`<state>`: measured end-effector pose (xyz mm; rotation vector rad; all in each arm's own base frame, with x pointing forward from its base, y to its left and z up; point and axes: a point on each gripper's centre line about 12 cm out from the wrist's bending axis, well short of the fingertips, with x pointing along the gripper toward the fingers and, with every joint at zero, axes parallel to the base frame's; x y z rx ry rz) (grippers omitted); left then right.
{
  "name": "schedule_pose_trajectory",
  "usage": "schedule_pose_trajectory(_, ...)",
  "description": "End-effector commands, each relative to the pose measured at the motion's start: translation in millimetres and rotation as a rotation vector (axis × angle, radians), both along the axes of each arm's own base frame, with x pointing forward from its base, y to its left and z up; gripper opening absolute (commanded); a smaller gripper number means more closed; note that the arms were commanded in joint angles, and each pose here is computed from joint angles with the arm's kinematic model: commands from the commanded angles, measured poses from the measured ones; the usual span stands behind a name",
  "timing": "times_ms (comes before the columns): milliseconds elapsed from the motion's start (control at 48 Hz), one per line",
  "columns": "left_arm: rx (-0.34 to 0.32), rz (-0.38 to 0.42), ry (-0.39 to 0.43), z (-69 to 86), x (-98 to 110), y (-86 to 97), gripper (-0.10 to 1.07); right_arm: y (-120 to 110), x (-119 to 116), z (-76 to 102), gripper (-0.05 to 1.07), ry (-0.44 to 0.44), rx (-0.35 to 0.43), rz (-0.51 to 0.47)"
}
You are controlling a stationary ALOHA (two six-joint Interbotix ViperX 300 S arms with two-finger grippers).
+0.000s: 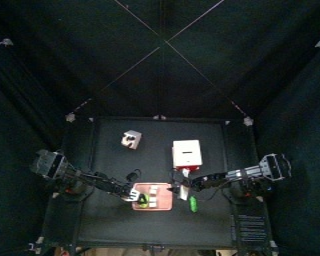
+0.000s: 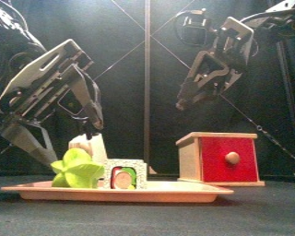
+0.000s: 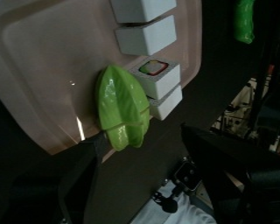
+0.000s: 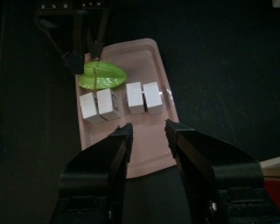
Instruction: Put starfruit on plate
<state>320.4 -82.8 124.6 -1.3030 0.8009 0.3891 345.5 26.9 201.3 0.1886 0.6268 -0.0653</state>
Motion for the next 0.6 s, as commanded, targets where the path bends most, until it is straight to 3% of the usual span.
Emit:
schedule_pose_trajectory(0, -0.008, -0.003, -0.036, 11.5, 0, -0.4, 0.99, 0, 0, 13.5, 0.75, -0.04, 0.007, 0.0)
schedule_pose_trajectory(354, 0.004, -0.014, -0.052, 17.7, -15, 4.7, 0.99, 0, 0, 14.0, 0.75, -0.041, 0.005, 0.002)
schedule_pose_trajectory(583, 0.083, -0.088, -0.082, 21.1, -16, 8.1, 0.99, 0, 0, 14.0, 0.75, -0.041, 0.007, 0.0)
